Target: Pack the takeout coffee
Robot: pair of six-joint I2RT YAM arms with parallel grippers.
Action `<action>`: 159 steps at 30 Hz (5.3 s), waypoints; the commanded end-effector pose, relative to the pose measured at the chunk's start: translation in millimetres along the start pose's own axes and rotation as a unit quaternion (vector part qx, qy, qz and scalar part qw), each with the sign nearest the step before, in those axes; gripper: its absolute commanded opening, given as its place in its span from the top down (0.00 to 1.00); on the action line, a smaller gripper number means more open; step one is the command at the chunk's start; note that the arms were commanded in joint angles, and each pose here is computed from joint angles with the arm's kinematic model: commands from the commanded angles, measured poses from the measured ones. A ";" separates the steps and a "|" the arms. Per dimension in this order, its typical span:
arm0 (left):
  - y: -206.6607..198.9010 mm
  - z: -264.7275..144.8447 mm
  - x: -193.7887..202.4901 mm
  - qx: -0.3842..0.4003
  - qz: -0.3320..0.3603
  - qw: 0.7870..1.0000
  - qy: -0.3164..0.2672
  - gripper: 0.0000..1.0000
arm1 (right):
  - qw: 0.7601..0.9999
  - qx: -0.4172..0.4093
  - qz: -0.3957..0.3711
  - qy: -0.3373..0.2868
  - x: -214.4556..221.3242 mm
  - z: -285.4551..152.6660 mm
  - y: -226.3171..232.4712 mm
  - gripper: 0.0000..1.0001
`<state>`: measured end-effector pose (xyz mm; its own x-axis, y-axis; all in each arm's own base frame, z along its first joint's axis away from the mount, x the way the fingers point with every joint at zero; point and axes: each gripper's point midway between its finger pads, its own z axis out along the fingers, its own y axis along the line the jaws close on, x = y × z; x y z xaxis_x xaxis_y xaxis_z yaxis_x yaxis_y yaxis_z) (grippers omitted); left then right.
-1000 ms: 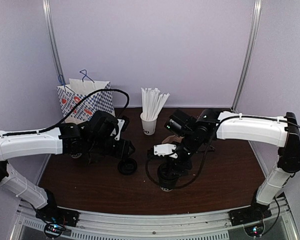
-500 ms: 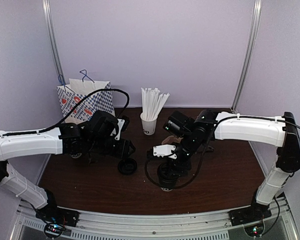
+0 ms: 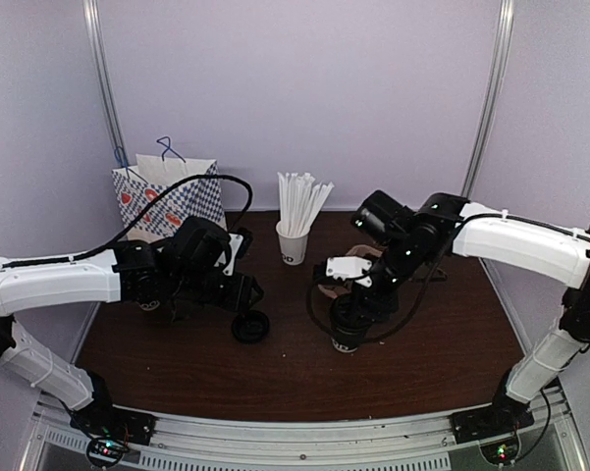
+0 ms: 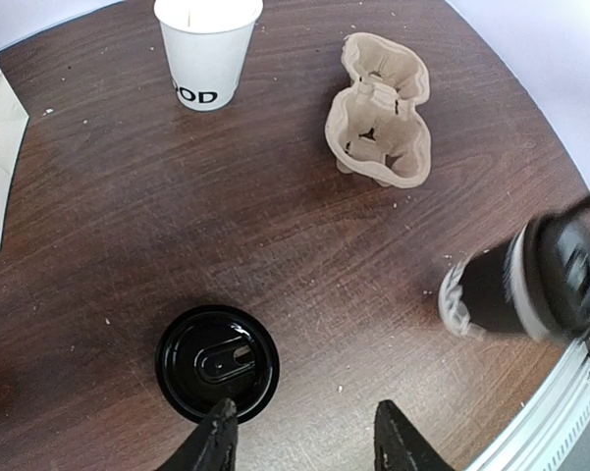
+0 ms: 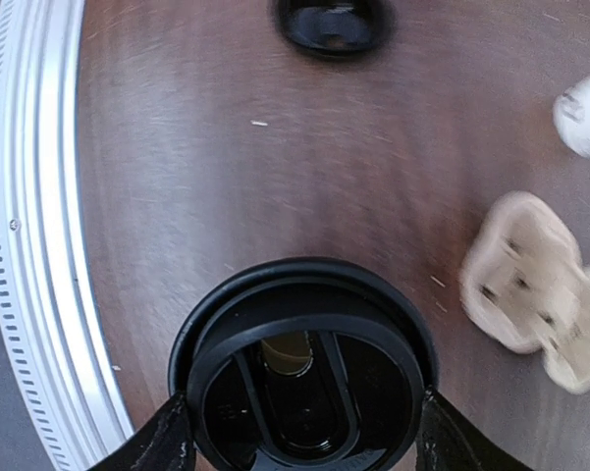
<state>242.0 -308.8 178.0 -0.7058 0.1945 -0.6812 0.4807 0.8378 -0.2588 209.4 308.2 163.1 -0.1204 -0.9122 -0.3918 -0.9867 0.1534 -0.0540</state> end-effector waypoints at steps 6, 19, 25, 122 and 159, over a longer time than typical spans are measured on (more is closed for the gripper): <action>-0.2 -5.5 -26.6 0.001 0.003 1.000 -0.020 0.51 | 0.977 0.108 0.184 -0.001 107.5 -72.3 -96.8 0.32; 24.4 0.5 -50.0 -0.019 0.022 0.999 0.034 0.51 | 0.884 0.183 0.430 -0.007 242.7 -95.0 -211.3 0.32; 15.5 13.0 -42.4 0.001 0.103 0.991 0.089 0.49 | 0.875 0.177 0.450 -0.004 257.0 -82.4 -218.4 0.31; 149.1 -18.9 -220.9 -0.157 0.013 0.987 0.021 1.00 | 0.867 0.128 0.453 -0.163 190.7 -124.2 -179.8 0.04; -151.0 -108.1 -131.4 0.131 0.151 0.980 -0.008 0.40 | 0.908 0.112 0.364 -0.177 143.5 -147.2 -142.3 0.13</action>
<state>215.8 -400.7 302.8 -0.6205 0.4997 -0.6044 0.7077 0.6889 -0.1569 321.3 78.7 245.1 -0.6970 -0.2657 -0.6660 -0.5316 0.8148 0.2313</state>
